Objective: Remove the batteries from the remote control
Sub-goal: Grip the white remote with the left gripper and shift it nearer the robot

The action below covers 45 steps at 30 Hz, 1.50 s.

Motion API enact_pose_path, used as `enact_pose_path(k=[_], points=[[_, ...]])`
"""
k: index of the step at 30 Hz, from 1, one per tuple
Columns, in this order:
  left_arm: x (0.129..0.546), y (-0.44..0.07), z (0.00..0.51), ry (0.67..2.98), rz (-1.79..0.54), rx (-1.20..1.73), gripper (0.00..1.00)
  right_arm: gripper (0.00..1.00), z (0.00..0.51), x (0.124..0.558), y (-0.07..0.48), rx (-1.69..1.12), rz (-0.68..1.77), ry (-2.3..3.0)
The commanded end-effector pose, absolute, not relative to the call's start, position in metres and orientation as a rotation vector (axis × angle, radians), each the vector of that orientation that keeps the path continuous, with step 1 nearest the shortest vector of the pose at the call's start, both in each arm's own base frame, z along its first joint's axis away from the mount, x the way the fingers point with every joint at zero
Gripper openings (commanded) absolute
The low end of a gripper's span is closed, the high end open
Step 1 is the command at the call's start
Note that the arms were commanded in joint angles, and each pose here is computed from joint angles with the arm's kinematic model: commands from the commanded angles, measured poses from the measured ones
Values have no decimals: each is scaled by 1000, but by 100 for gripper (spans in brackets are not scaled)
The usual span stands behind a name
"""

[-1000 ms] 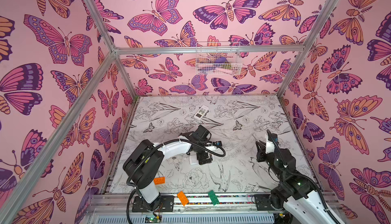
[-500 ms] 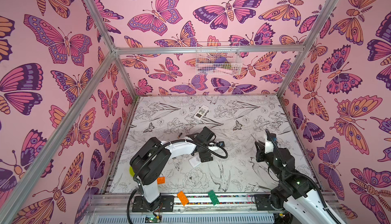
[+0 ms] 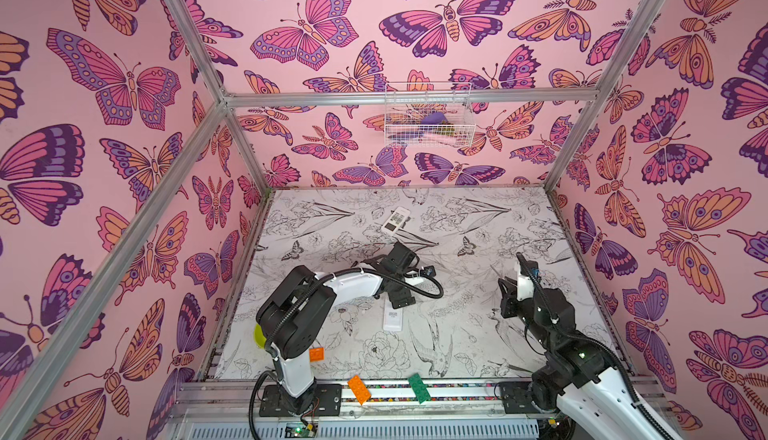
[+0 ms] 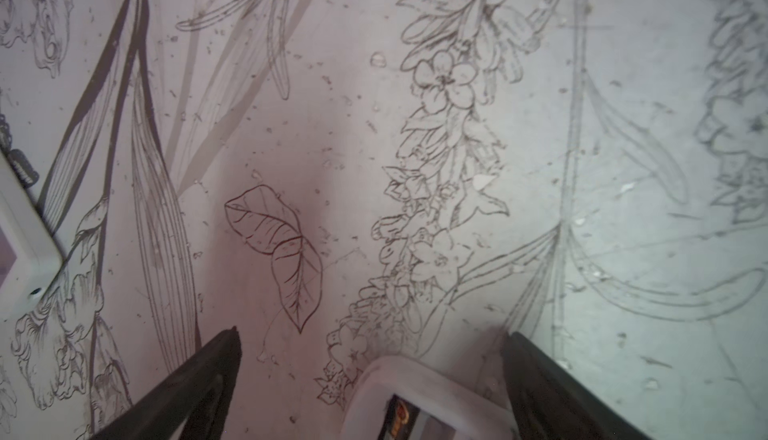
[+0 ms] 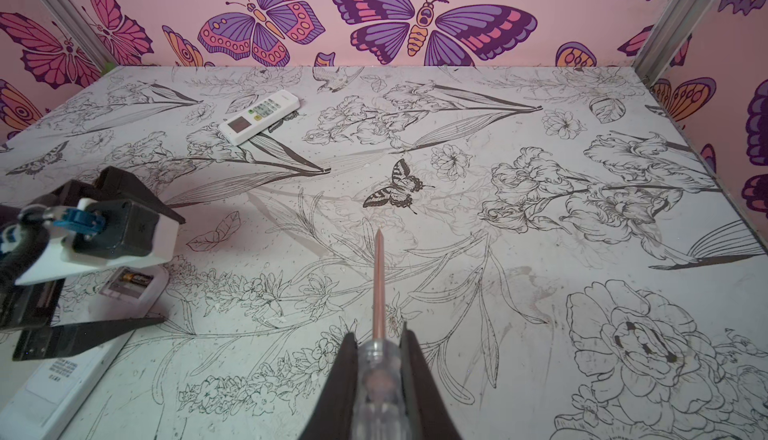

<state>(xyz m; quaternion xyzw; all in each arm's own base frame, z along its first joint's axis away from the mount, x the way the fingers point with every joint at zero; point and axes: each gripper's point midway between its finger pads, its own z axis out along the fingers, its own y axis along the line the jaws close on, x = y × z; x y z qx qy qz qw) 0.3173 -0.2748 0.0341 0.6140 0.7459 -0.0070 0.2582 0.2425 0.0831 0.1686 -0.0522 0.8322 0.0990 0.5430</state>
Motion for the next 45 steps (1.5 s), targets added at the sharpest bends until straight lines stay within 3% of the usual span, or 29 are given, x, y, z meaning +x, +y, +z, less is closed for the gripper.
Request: enact_pose_path(k=[1,31,38,45], points=[[324,-262,31,2077,9,1641,100,0,177,244,83,-139,230,1957],[312,-203,33,2090,-51,1632,100,0,167,249,97,-176,291,1972],[320,-209,51,2083,-80,1596,100,0,167,252,100,-184,299,1980],[317,-216,60,1998,-142,1762,100,0,170,252,103,-191,311,1989]])
